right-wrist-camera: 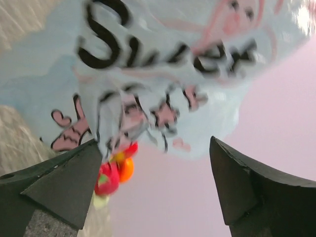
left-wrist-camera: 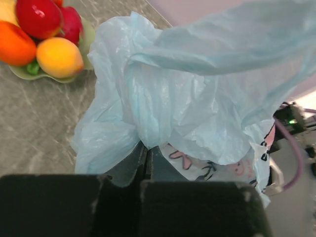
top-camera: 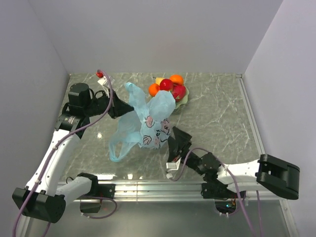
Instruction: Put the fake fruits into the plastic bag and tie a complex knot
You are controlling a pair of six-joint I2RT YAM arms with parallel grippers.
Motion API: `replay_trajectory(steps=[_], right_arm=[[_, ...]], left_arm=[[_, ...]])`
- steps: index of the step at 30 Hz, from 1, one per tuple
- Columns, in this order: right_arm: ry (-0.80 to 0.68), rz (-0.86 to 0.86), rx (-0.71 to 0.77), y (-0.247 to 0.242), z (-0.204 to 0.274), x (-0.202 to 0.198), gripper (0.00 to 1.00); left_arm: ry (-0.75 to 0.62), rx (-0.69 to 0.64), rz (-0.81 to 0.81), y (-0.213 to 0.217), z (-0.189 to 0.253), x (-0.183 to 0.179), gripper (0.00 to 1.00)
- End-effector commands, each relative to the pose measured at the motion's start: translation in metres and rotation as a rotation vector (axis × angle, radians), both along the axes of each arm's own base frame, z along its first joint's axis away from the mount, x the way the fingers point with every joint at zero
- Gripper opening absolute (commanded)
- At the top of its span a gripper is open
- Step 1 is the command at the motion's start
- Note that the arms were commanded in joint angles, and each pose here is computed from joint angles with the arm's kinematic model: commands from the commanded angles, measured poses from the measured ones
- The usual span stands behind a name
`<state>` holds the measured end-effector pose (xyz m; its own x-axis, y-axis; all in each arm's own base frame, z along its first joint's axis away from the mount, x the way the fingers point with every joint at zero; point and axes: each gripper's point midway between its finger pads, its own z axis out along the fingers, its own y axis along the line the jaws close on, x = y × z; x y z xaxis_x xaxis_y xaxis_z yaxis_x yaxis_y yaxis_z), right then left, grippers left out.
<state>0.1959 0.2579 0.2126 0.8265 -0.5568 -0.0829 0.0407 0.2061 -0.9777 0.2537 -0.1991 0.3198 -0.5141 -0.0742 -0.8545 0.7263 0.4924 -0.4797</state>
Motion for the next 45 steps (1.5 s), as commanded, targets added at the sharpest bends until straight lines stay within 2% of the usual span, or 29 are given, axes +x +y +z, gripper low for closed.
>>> replay_trajectory(steps=[1,2,3,4,5,6,7,8,9,10,11,16,17,20,22,31,35,36,37,38,40,41,42,43,44,45], right_arm=[[0.043,-0.174,0.291,-0.042,0.05,0.016,0.95],[0.102,-0.198,0.359,-0.043,0.059,0.023,0.95],[0.192,-0.303,0.297,-0.05,0.041,0.036,0.95],[0.369,-0.346,0.257,-0.047,0.03,0.047,0.95],[0.427,-0.286,0.5,-0.049,0.081,0.05,0.95],[0.693,-0.225,0.197,-0.029,0.023,0.036,0.96],[0.794,-0.16,0.298,-0.035,0.078,0.041,0.96],[0.949,-0.106,0.336,-0.032,0.08,0.027,0.96],[1.045,-0.128,0.289,-0.036,0.07,0.017,0.97],[1.075,-0.065,0.32,-0.031,0.097,0.008,0.97],[1.151,-0.06,0.37,-0.03,0.103,0.002,0.97],[1.343,-0.028,0.455,-0.009,0.131,-0.002,0.99],[1.428,-0.034,0.451,0.003,0.122,-0.002,0.99],[1.538,0.009,0.49,0.02,0.122,0.001,0.99],[1.561,0.037,0.498,0.029,0.125,0.002,1.0],[1.746,-0.044,0.528,0.073,0.096,0.031,1.0],[1.787,-0.139,0.57,0.077,0.074,0.053,0.99],[1.802,-0.153,0.574,0.075,0.07,0.057,0.68],[1.835,-0.153,0.585,0.074,0.069,0.059,0.47],[1.857,-0.194,0.615,0.064,0.063,0.07,0.03],[1.926,-0.204,0.639,0.056,0.058,0.073,0.0],[1.947,-0.197,0.654,0.051,0.06,0.073,0.0],[1.972,-0.213,0.686,0.04,0.055,0.079,0.0],[2.006,-0.194,0.698,0.039,0.056,0.075,0.0],[2.028,-0.124,0.691,0.039,0.067,0.067,0.0],[2.037,-0.103,0.7,0.037,0.069,0.065,0.0]], left_arm=[[-0.103,0.065,0.046,0.01,0.011,0.007,0.0],[-0.101,0.075,0.054,0.011,0.009,0.009,0.0],[-0.107,0.098,0.066,0.014,0.006,0.012,0.0],[-0.103,0.117,0.081,0.016,0.003,0.015,0.0],[-0.113,0.122,0.075,0.015,0.004,0.016,0.0],[-0.119,0.14,0.08,0.016,0.002,0.018,0.0],[-0.123,0.148,0.077,0.015,0.002,0.019,0.0],[-0.125,0.157,0.072,0.013,0.002,0.022,0.0],[-0.124,0.17,0.057,0.011,0.0,0.021,0.0],[-0.114,0.178,0.049,0.008,-0.004,0.024,0.0],[-0.121,0.182,0.042,0.006,-0.003,0.025,0.0],[-0.12,0.169,-0.029,-0.013,-0.002,0.022,0.0],[-0.105,0.173,-0.035,-0.016,-0.004,0.025,0.0],[-0.075,0.17,-0.064,-0.025,-0.006,0.023,0.0],[-0.055,0.155,-0.075,-0.03,-0.005,0.021,0.0],[0.024,0.132,-0.114,-0.054,-0.011,0.021,0.0],[0.032,0.117,-0.135,-0.059,-0.009,0.016,0.0],[0.038,0.114,-0.134,-0.059,-0.009,0.015,0.0],[0.043,0.113,-0.134,-0.058,-0.008,0.013,0.0],[0.042,0.118,-0.131,-0.056,-0.008,0.012,0.0],[0.031,0.134,-0.108,-0.046,-0.009,0.012,0.0],[0.026,0.142,-0.105,-0.041,-0.01,0.013,0.04],[0.035,0.144,-0.085,-0.03,-0.011,0.017,0.22],[0.043,0.145,-0.092,-0.025,-0.011,0.016,0.35],[0.072,0.169,-0.085,-0.018,-0.019,0.014,0.48],[0.087,0.182,-0.062,-0.01,-0.023,0.017,0.66]])
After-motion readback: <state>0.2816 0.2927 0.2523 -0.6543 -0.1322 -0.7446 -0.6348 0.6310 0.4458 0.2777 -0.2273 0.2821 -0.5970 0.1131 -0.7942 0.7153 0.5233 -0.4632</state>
